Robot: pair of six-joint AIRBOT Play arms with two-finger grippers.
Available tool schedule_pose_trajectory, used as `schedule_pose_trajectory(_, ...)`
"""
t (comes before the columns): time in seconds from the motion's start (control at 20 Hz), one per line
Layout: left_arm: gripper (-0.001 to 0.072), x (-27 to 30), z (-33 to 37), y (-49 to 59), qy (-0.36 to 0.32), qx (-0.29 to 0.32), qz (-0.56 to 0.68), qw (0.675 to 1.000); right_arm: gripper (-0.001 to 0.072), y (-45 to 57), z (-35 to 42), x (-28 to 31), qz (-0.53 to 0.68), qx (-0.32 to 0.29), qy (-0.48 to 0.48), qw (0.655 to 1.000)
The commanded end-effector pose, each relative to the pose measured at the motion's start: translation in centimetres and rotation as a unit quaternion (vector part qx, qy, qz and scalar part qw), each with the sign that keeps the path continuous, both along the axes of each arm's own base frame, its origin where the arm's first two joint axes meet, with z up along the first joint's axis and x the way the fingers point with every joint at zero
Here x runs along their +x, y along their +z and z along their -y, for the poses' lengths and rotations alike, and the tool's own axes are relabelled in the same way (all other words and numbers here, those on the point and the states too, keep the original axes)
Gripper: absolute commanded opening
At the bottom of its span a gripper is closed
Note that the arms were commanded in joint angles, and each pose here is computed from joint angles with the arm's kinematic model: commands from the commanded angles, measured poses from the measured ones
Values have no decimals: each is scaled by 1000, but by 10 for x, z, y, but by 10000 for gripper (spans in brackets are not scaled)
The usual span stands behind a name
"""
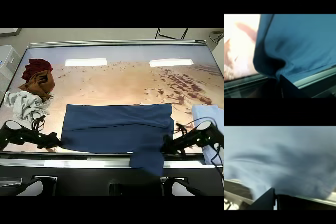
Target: Fold the clothes and pants, and hang the long-sleeved shirts on hangers.
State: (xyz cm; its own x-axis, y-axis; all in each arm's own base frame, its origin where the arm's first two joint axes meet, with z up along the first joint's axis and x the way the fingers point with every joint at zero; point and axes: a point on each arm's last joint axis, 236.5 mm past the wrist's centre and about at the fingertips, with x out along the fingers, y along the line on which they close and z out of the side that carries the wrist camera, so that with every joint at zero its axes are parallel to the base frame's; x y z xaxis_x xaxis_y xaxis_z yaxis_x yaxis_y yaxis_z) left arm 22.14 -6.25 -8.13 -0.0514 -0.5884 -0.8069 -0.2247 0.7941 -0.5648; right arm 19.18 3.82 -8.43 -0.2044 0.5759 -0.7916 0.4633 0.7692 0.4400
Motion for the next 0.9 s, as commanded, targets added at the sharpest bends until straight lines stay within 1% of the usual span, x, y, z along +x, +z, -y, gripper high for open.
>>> schedule_pose_trajectory(0.0, 25, 43, -11, 36, 6, 14, 47, 999, 37, 51, 17, 61, 73, -27, 15, 997)
schedule_pose_trajectory(0.1, 26, 80, -15, 50, 9, 27, 77, 997, 38, 70, 16, 109, 124, -57, 52, 989)
schedule_pose_trajectory(0.2, 26, 113, -13, 54, -1, 29, 86, 996, 39, 74, 16, 157, 148, -87, 70, 983)
schedule_pose_trajectory(0.25, 26, 130, -12, 53, -4, 30, 88, 996, 39, 73, 17, 180, 153, -99, 72, 981)
schedule_pose_trajectory(0.4, 26, 178, -15, 44, 7, 28, 81, 996, 40, 62, 18, 234, 161, -107, 55, 980)
schedule_pose_trajectory(0.55, 26, 208, -16, 29, 9, 21, 66, 998, 41, 39, 17, 259, 159, -100, 26, 982)
schedule_pose_trajectory(0.7, 35, 208, -12, -1, 5, 14, 33, 999, 44, 15, 5, 259, 131, -69, 14, 989)
schedule_pose_trajectory(0.75, 89, 204, -10, -8, 6, 10, 16, 1000, 45, 12, -2, 261, 126, -53, 5, 991)
schedule_pose_trajectory(0.8, 225, 199, -8, -12, 2, 6, 2, 1000, 46, 11, -7, 263, 126, -40, -1, 991)
schedule_pose_trajectory(0.85, 370, 197, -10, -11, -1, 4, -1, 1000, 87, 14, -9, 264, 125, -34, -8, 992)
